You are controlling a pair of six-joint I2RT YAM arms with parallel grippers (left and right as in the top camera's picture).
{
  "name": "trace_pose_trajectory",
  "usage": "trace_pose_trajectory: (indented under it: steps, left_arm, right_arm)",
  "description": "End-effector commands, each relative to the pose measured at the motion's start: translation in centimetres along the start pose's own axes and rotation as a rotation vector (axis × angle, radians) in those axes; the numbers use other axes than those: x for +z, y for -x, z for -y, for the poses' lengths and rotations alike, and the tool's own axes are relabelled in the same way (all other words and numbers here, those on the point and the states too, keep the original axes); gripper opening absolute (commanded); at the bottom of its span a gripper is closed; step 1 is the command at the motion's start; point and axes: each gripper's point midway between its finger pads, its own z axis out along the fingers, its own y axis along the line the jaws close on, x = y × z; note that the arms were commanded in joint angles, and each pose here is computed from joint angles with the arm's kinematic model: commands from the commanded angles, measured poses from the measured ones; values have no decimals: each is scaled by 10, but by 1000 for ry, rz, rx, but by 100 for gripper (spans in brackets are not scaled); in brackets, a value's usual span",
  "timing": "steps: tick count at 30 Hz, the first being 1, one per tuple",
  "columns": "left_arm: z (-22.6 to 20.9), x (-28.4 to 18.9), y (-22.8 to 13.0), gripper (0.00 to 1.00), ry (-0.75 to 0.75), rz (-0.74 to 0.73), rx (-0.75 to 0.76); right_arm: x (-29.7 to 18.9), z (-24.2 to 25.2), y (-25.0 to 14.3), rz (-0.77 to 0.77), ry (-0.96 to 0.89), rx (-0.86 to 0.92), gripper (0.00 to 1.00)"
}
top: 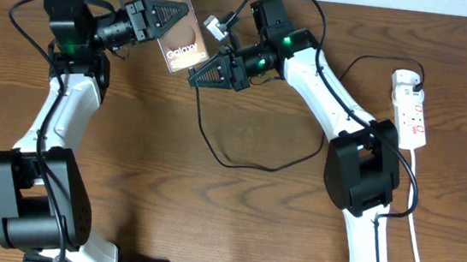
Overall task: Plug charger to phone and switch on socket
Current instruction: 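Push the plug into the phone's bottom port with the right gripper, then release the plug and raise the right gripper toward the power strip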
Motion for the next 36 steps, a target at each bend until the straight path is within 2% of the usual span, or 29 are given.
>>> trace_pose_trajectory:
  steps: [1, 19, 27, 29, 30, 31, 32, 33, 36]
  left_arm:
    - [32, 9, -45, 8, -161, -221, 42]
    - [34, 7, -49, 7, -177, -243, 46]
    - [32, 8, -46, 7, -166, -227, 44]
    - [32, 8, -45, 8, -163, -224, 43]
    - [32, 8, -45, 7, -162, -222, 42]
    - [32, 8, -45, 7, -161, -221, 41]
    - [31, 7, -44, 7, -160, -220, 41]
    - [31, 7, -44, 8, -158, -218, 41]
    - [28, 2, -40, 7, -149, -207, 41]
  right_arm:
    - [-4, -13, 15, 13, 39, -11, 1]
    - [-11, -11, 18, 24, 28, -3, 1]
    - [-12, -11, 19, 24, 28, 25, 36]
    - [-12, -11, 19, 24, 28, 26, 56]
    - [-12, -11, 19, 24, 28, 27, 74]
    - [-12, -11, 19, 24, 28, 30, 86]
    - [-12, -11, 19, 24, 28, 30, 94]
    - [-12, -11, 19, 24, 28, 29, 99]
    - [-12, -11, 19, 24, 28, 29, 99]
